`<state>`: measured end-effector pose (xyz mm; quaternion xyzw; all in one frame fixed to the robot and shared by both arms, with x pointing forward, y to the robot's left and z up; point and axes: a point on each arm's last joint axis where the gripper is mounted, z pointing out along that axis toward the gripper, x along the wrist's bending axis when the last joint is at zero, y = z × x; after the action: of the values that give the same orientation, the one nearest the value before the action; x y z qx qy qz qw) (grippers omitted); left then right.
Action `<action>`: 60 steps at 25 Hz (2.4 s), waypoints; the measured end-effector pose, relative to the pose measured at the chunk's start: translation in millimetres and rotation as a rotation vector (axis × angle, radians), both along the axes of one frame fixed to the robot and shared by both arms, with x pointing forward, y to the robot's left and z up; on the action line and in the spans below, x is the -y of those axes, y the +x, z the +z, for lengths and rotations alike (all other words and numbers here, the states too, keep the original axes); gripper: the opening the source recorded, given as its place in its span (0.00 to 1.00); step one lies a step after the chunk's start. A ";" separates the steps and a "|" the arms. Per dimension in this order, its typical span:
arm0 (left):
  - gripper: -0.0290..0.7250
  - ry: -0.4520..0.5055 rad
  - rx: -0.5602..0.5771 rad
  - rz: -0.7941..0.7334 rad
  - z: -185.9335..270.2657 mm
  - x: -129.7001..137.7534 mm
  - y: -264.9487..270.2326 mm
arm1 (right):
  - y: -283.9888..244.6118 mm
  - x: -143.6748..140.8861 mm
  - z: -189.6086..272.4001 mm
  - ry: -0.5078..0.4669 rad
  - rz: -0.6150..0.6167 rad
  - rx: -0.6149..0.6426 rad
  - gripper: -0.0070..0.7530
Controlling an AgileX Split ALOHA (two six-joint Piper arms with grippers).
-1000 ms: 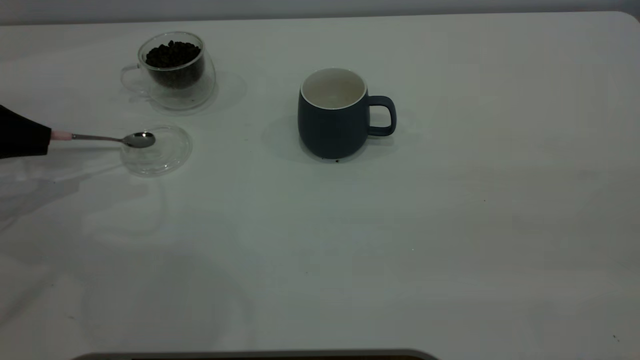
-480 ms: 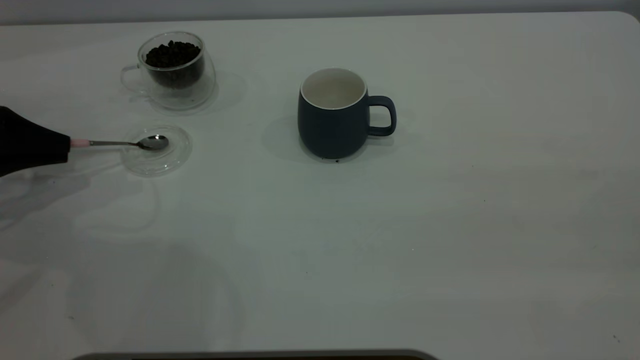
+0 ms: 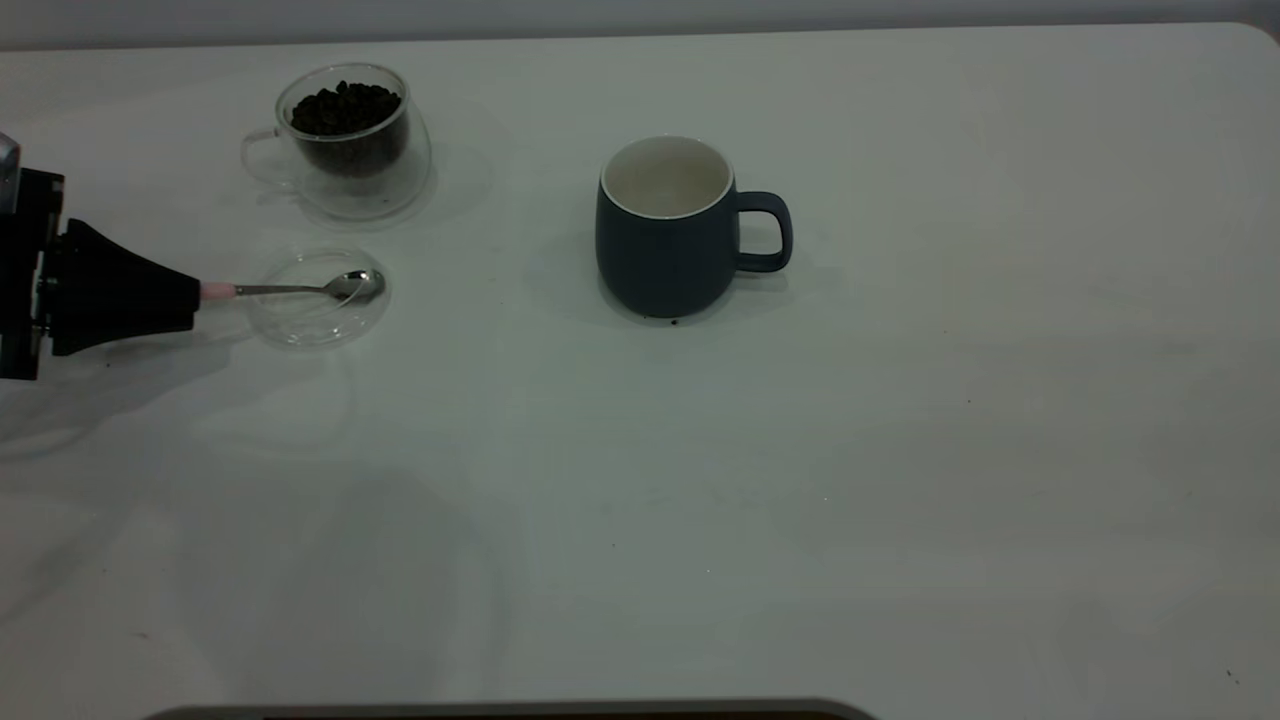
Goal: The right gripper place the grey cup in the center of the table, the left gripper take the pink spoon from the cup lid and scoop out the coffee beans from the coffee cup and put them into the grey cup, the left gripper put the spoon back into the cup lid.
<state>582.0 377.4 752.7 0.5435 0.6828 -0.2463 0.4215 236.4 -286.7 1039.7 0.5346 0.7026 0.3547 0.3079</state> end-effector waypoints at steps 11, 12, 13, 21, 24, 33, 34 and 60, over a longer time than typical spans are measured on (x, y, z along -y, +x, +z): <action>0.21 0.001 0.004 0.031 -1.6 0.5 2.7 | -0.1 0.0 0.0 0.000 0.000 0.001 0.79; 0.23 0.004 0.006 0.038 -1.8 0.2 3.3 | -0.1 0.0 0.0 0.000 0.000 0.001 0.79; 0.25 0.013 0.010 0.039 -2.3 -0.3 3.6 | -0.1 0.0 0.0 0.000 0.000 0.001 0.79; 0.72 0.058 0.025 0.032 -6.5 -2.1 3.4 | -0.1 0.0 0.0 0.000 0.000 0.001 0.79; 0.85 0.091 0.030 0.033 -8.1 -4.2 4.3 | -0.1 0.0 0.0 0.000 0.000 0.001 0.79; 0.89 0.262 0.175 -0.043 59.0 -21.2 27.6 | -0.1 0.0 0.0 0.000 0.000 0.001 0.79; 0.88 0.286 0.200 -0.051 74.0 -22.7 29.2 | -0.1 0.0 0.0 0.000 0.000 0.001 0.79; 0.82 0.870 0.125 -0.128 378.1 69.5 -120.5 | -0.1 0.0 0.0 0.000 0.000 0.001 0.79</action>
<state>461.4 307.9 1130.8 0.7253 0.6612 0.0717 0.1780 236.3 -286.7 1039.7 0.5344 0.7025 0.3549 0.3082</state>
